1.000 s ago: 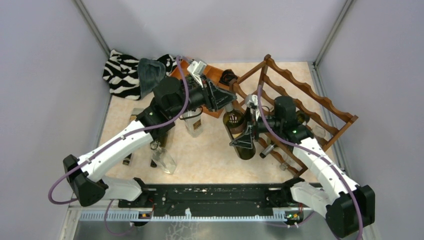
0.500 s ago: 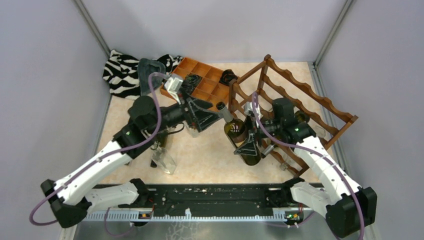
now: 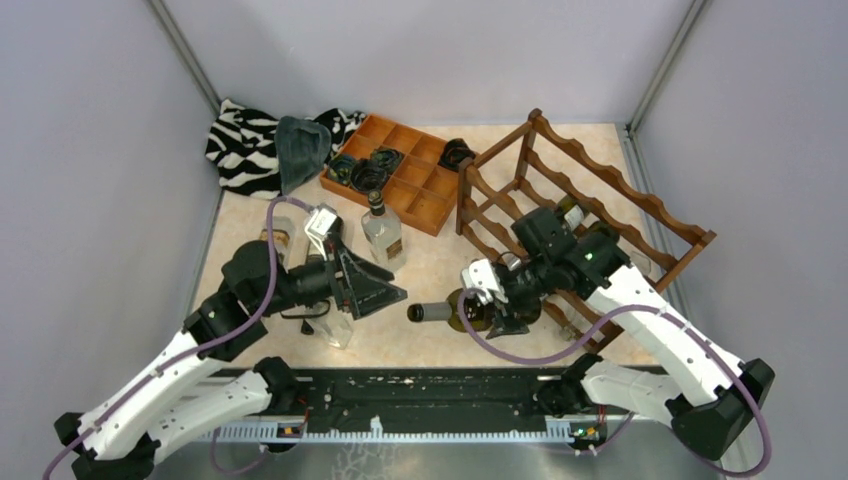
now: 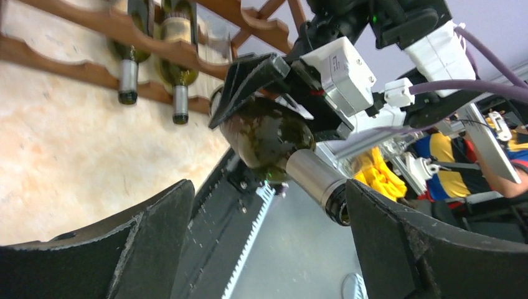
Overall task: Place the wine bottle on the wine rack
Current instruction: Pick up the wine bottle from the center of the board.
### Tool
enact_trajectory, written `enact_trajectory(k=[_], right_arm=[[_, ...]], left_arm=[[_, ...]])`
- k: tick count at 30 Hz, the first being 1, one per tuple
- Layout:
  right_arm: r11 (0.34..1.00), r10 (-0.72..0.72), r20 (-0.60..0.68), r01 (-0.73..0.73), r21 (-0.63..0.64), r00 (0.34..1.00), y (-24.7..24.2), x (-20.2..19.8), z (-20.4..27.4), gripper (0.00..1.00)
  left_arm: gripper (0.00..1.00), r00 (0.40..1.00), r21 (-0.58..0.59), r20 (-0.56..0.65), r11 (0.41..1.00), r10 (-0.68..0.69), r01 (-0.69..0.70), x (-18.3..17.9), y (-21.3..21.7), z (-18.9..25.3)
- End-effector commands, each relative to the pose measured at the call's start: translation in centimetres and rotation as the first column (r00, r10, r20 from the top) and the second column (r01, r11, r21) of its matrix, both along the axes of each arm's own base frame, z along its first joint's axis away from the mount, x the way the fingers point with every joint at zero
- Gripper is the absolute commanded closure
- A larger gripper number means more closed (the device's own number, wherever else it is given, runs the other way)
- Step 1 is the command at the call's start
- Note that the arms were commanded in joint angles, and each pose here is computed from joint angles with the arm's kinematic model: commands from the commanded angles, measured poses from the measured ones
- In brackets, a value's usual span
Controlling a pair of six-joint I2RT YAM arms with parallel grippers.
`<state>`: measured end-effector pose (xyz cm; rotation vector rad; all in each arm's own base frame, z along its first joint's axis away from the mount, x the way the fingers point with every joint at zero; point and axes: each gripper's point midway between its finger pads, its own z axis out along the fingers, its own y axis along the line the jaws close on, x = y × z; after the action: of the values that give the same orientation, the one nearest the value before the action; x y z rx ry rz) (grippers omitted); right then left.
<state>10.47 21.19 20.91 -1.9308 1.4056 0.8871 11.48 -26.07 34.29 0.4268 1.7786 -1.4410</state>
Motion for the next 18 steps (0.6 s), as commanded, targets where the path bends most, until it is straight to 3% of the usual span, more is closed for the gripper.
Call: enact_trajectory(k=[1, 8, 18], right_arm=[[0.992, 0.13, 0.234, -0.128, -0.023, 0.963, -0.1, 1.1, 1.4, 1.0], [0.981, 0.18, 0.35, -0.139, -0.139, 0.919, 0.1, 2.5, 0.1, 1.0], [0.967, 0.232, 0.383, -0.171, -0.186, 0.894, 1.4, 2.1, 0.0, 1.0]], left_arm=[[0.04, 0.99, -0.023, -0.131, 0.998, -0.056, 0.053, -2.1, 0.5, -0.8], [0.09, 0.956, 0.019, -0.265, 0.99, -0.127, 0.137, -3.2, -0.5, -2.5], [0.15, 0.864, 0.159, -0.477, 0.952, -0.159, 0.263, -4.0, -2.5, -8.1]])
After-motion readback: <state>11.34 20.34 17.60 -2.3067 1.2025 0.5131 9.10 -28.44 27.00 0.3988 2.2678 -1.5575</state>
